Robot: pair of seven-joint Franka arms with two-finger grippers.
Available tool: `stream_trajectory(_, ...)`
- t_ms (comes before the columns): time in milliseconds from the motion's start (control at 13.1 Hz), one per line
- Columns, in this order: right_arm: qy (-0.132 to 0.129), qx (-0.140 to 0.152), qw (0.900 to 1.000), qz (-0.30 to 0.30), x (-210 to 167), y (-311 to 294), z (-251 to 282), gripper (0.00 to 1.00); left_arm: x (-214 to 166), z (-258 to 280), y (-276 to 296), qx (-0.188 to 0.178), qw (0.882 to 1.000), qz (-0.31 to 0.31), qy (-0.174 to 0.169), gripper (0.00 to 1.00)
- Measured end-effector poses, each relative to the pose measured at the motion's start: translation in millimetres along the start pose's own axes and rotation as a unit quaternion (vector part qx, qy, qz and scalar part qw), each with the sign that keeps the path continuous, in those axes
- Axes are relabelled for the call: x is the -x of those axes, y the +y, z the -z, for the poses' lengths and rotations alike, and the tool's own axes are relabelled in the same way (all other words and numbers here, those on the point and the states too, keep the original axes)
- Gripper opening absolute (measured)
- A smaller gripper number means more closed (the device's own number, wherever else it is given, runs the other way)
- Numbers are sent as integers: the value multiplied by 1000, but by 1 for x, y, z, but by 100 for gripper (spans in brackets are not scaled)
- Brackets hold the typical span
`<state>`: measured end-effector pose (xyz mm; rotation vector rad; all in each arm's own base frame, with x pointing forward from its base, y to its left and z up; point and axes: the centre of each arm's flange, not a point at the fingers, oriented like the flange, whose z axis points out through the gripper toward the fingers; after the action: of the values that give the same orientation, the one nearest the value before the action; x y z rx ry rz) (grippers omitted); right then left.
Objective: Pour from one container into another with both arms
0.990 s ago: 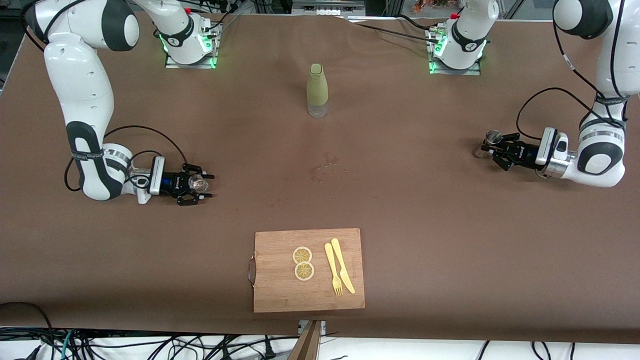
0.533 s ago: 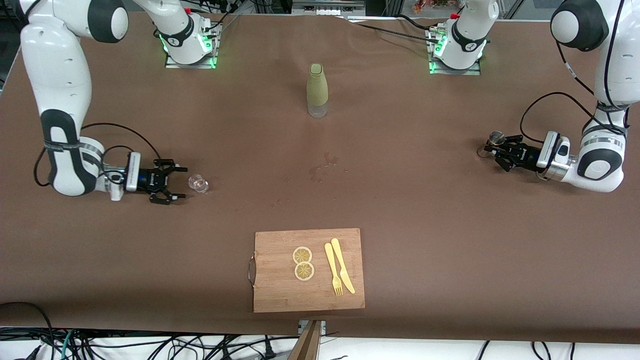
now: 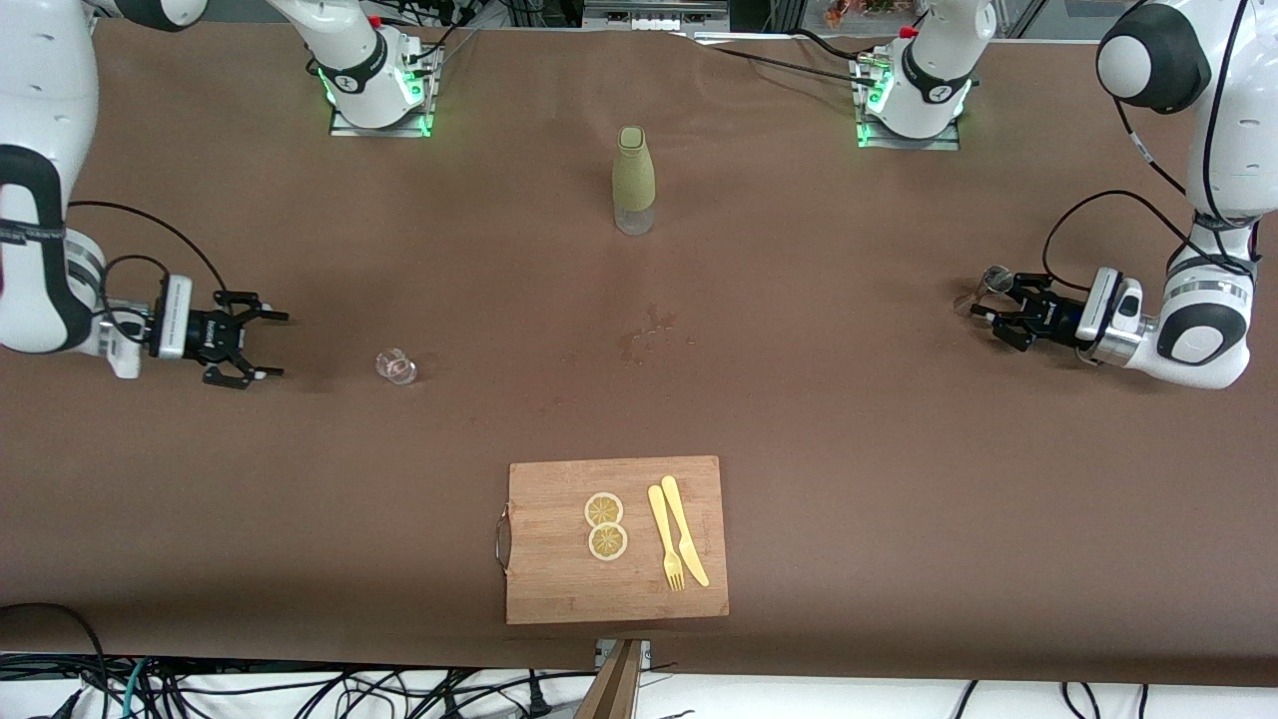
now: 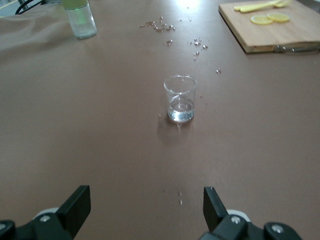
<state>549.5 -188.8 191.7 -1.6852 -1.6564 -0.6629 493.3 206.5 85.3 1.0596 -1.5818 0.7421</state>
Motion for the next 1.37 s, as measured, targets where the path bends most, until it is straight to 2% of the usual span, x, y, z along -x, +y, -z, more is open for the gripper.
stream_trajectory(76,-16,3,999,-33,-8,-2,15,100,0,3,3,-1,1000,2,-1,72)
stream_trajectory(228,-49,23,994,-97,-33,0,47,100,0,16,11,-8,1000,11,-12,97)
stream_trajectory(381,-85,32,981,-171,-66,-5,78,100,-6,42,21,-19,999,27,-34,100)
stream_trajectory(533,-125,41,963,-234,-96,-13,106,100,-28,74,32,-37,996,49,-63,100)
stream_trajectory(685,-167,55,941,-289,-126,-22,129,100,-65,102,36,-43,992,65,-101,100)
stream_trajectory(837,-218,76,917,-326,-168,-27,148,100,-111,131,38,-47,981,101,-159,100)
stream_trajectory(990,-266,95,885,-370,-222,-32,161,100,-167,158,44,-67,959,166,-218,100)
stream_trajectory(1066,-285,101,863,-405,-250,-36,165,100,-196,169,48,-84,945,203,-243,100)
stream_trajectory(1218,-320,125,818,-461,-297,-39,166,100,-260,184,56,-127,908,279,-284,100)
stream_trajectory(1370,-355,155,779,-493,-334,-40,160,100,-324,183,56,-171,866,353,-310,100)
